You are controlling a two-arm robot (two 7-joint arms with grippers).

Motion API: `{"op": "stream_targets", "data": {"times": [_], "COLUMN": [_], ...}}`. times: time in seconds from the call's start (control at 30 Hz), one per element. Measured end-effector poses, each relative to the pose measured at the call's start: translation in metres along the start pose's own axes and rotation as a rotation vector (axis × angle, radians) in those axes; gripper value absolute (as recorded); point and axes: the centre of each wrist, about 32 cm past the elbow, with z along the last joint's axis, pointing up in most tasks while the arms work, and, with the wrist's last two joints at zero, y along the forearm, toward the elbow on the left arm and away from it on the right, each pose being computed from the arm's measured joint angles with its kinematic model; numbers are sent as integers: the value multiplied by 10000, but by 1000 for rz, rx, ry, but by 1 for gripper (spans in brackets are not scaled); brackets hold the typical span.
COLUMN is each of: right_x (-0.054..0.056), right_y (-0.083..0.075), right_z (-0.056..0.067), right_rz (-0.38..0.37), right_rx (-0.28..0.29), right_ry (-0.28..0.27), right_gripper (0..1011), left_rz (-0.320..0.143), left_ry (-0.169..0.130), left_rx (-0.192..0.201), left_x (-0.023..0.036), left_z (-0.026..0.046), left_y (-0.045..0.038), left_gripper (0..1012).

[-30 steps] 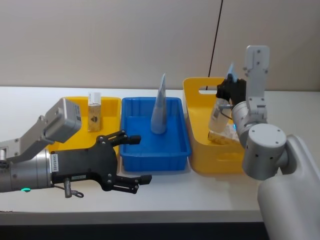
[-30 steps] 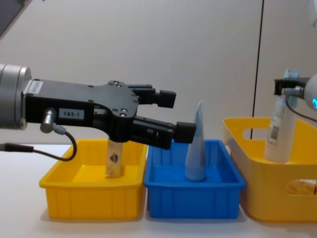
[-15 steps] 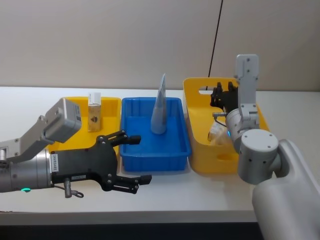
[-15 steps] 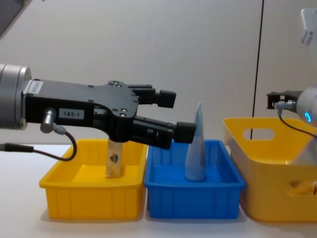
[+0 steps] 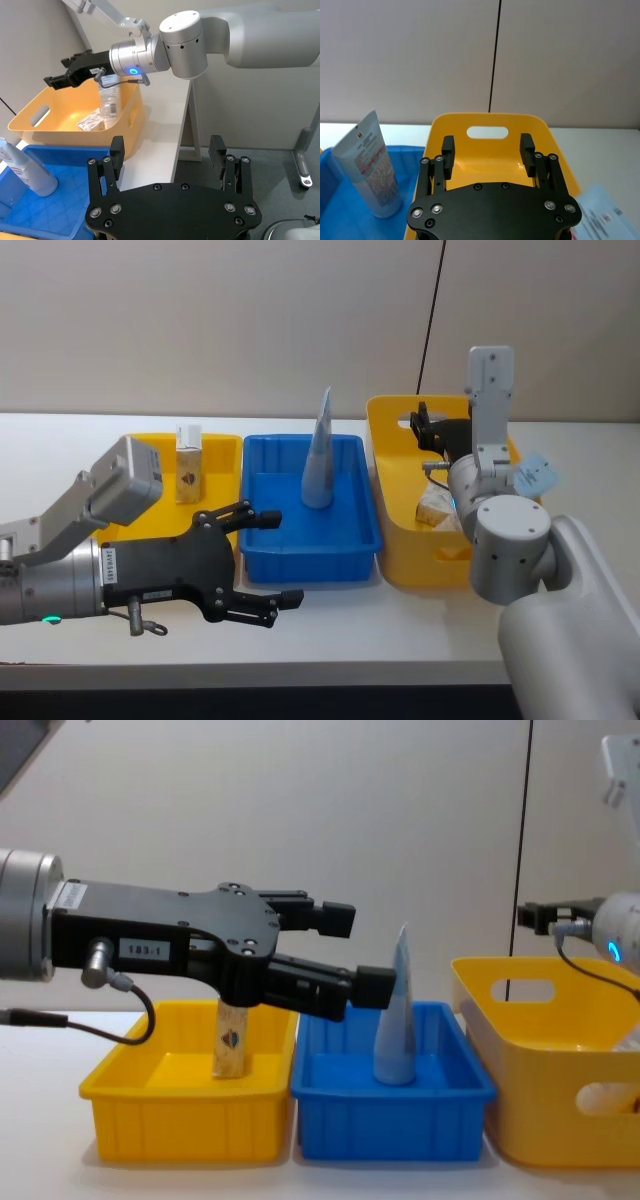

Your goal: Bimanual collaborative sorting of washing and personal care products

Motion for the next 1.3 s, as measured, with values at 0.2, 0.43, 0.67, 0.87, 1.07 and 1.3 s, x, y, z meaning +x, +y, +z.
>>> {"op": "stream_targets", "data": {"times": [0.2,0.43,0.67,0.87,1.07,1.3], "right_x": [-20,-21,23,99,185,329], "right_y": [-39,-146,-300,-445,-598,-860], "right_z": [101,219,294,315,301,240], "right_rz": [17,69,150,228,301,413], "right_rx": [38,84,123,146,161,176], "right_ry": [18,50,77,91,96,92], "right_gripper": [903,1002,1002,1002,1002,1002], "left_rz": [0,0,0,0,0,0], "left_ry": [0,0,0,0,0,0], "left_rx": [0,0,0,0,0,0], "left_x": [0,0,0,0,0,0], "left_z": [0,0,0,0,0,0], "left_y": [0,0,0,0,0,0], "left_gripper": [1001,1001,1002,1001,1001,1001]}}
